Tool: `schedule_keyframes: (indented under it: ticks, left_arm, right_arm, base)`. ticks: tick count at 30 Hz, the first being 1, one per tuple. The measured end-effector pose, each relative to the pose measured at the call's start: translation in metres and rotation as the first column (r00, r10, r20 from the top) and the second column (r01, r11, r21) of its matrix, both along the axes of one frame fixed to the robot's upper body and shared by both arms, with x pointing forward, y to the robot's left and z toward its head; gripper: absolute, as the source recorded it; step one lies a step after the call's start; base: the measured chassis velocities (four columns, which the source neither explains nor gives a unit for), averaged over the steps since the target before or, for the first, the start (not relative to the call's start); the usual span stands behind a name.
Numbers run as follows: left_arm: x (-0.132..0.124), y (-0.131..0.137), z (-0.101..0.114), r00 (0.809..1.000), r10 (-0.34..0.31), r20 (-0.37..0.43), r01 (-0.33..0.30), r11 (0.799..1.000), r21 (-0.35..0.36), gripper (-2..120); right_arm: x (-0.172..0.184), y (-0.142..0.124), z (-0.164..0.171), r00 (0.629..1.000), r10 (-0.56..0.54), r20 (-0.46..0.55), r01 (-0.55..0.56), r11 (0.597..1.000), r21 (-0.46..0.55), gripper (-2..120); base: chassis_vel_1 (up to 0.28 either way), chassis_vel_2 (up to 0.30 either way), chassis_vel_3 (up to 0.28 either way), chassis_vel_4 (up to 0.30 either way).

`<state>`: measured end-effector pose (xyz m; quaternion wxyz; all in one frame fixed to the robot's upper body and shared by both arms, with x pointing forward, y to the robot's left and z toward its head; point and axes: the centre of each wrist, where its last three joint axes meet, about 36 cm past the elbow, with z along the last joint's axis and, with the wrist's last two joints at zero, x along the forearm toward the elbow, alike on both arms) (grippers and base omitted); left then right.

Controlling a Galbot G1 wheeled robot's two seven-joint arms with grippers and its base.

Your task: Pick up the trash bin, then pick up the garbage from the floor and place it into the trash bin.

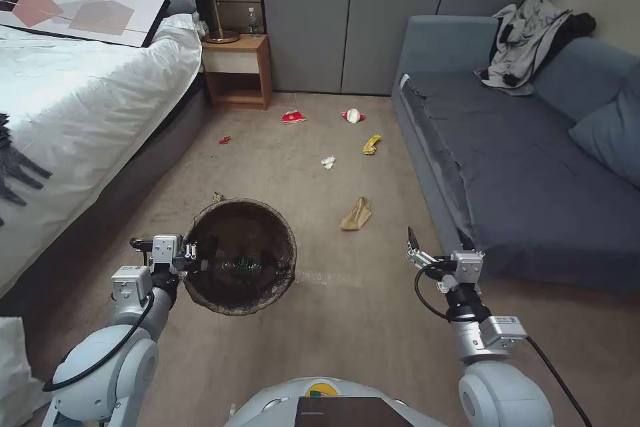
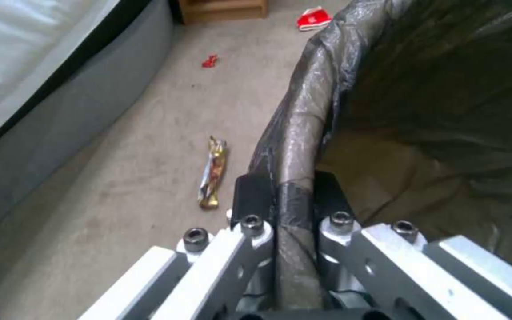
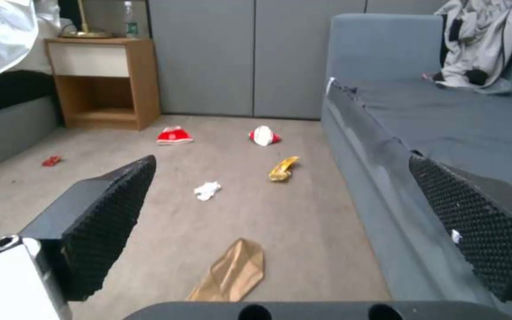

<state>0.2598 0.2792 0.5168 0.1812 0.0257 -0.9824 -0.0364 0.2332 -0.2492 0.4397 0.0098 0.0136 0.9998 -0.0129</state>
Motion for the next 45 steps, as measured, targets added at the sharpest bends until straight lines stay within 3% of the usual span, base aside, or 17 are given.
schedule_keyframes:
  ticks: [33, 39, 45]
  left_arm:
    - [0.000, 0.001, 0.003, 1.000, -0.003, 0.013, 0.003, 1.000, 0.001, 3]
    - [-0.001, 0.001, 0.004, 1.000, -0.004, 0.017, 0.004, 1.000, 0.000, 3]
    - [-0.003, 0.000, 0.008, 1.000, -0.008, 0.026, 0.008, 1.000, 0.000, 3]
  right_arm:
    - [-0.001, 0.009, -0.003, 1.000, 0.014, -0.014, -0.014, 1.000, 0.009, 100]
    - [0.003, 0.011, -0.003, 0.999, 0.016, -0.043, -0.015, 1.000, 0.011, 100]
    - [0.024, 0.018, -0.001, 0.986, 0.018, -0.165, -0.011, 0.999, 0.043, 100]
  base:
    - [-0.205, 0.208, 0.204, -0.205]
    - [-0.049, 0.046, 0.034, -0.029]
    - [0.000, 0.000, 0.000, 0.000]
